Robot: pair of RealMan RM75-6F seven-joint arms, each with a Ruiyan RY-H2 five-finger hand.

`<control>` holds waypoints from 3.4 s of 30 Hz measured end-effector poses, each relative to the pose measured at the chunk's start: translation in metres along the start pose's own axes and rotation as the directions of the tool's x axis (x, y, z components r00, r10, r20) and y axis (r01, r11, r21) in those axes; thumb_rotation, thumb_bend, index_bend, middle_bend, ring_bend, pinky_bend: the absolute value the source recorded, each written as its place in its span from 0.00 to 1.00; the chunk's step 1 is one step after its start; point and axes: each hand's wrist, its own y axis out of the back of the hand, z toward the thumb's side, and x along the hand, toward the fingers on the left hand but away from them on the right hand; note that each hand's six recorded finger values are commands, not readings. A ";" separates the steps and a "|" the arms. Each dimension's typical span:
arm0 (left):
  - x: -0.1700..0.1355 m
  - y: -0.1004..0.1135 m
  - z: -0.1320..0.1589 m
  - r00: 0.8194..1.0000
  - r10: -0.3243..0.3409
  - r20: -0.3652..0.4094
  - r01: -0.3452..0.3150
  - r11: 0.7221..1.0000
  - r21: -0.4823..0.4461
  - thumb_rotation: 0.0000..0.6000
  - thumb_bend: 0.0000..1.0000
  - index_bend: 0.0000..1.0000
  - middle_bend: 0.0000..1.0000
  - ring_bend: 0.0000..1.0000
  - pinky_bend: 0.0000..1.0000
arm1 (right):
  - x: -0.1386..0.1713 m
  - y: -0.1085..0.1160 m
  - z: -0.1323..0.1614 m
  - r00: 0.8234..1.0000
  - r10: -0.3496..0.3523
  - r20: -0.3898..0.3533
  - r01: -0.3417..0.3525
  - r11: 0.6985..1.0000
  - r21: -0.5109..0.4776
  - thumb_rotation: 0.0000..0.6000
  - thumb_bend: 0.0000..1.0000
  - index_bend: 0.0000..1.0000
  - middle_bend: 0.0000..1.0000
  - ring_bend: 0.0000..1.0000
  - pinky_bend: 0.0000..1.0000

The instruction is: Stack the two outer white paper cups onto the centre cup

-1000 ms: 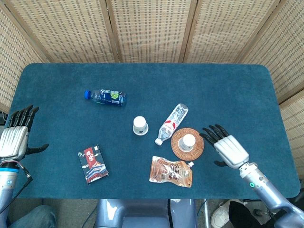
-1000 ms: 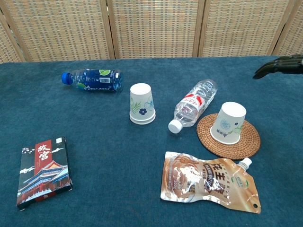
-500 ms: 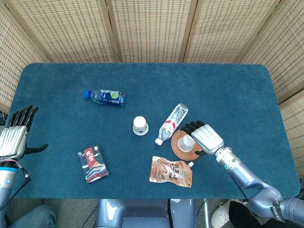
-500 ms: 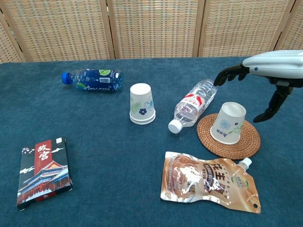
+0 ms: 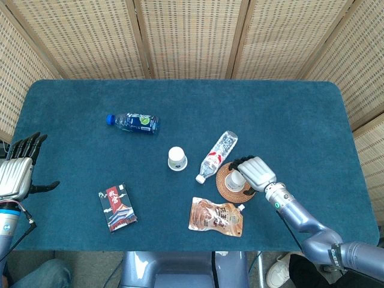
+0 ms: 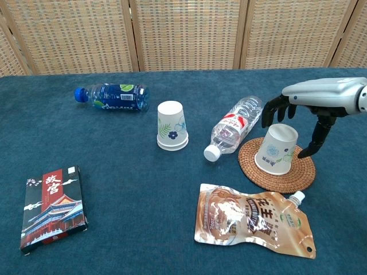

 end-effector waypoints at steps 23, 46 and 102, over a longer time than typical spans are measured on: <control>0.004 -0.001 -0.002 0.999 -0.032 0.002 0.032 0.999 -0.027 1.00 0.00 0.00 0.00 0.00 0.00 | -0.001 0.067 0.048 0.978 -0.176 -0.115 0.177 0.984 0.002 1.00 0.50 0.49 0.51 0.48 0.51; 0.014 0.002 -0.009 0.998 -0.062 -0.008 0.062 0.996 -0.071 1.00 0.00 0.00 0.00 0.00 0.00 | -0.096 0.134 0.166 0.979 -0.190 -0.074 0.192 0.981 0.026 1.00 0.51 0.49 0.51 0.48 0.51; -0.001 0.002 0.003 0.997 -0.045 0.067 0.050 0.997 -0.064 1.00 0.00 0.00 0.00 0.00 0.00 | -0.040 0.110 0.084 0.938 -0.344 -0.051 0.348 0.921 0.176 1.00 0.00 0.02 0.00 0.00 0.00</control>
